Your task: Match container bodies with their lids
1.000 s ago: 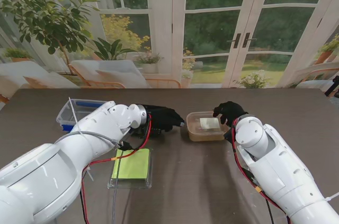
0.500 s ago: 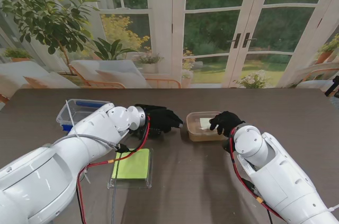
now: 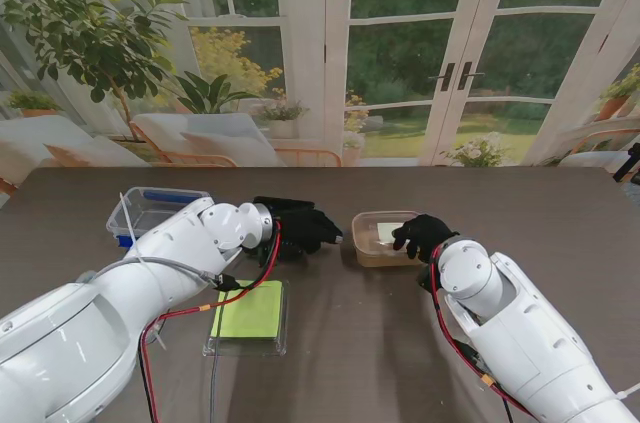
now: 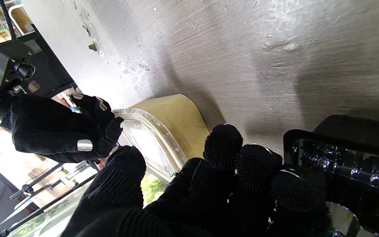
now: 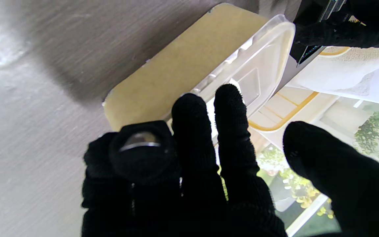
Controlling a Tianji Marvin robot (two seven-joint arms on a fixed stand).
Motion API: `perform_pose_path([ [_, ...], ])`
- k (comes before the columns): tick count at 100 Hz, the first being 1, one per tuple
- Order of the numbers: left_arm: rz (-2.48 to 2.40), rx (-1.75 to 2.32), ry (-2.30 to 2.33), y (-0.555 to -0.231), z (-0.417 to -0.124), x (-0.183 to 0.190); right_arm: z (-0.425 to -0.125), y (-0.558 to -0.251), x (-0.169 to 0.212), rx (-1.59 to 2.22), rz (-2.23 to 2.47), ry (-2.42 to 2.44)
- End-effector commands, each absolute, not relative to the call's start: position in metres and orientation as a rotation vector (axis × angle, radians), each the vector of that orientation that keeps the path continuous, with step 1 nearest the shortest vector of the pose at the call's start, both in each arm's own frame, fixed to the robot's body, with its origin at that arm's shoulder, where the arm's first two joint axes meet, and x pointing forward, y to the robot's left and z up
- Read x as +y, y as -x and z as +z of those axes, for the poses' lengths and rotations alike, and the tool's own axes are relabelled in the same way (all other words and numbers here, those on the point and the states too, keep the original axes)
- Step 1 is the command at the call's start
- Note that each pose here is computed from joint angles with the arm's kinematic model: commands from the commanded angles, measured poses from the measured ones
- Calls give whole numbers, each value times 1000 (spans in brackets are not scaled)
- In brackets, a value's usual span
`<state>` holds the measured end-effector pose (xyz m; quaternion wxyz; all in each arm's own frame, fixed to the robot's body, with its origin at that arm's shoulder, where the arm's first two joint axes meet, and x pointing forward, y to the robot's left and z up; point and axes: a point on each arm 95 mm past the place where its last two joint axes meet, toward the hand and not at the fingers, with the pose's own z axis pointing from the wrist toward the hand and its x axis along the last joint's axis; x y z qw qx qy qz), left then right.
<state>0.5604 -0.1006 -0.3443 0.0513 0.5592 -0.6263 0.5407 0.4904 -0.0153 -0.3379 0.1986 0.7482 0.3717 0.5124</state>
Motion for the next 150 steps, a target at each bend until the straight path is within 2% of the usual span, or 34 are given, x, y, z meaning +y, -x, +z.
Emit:
perform_pose_path([
  [1, 1624, -1912, -1694, -559, -344, -103, -344, -487, -12, 1061, 1421, -2119],
  [97, 1610, -1909, -1718, -556, -346, -101, -357, -480, -13, 1079, 1396, -2157],
  [150, 1699, -1922, -1710, -542, -336, -93, -324, -478, -5, 1017, 1503, -2072],
])
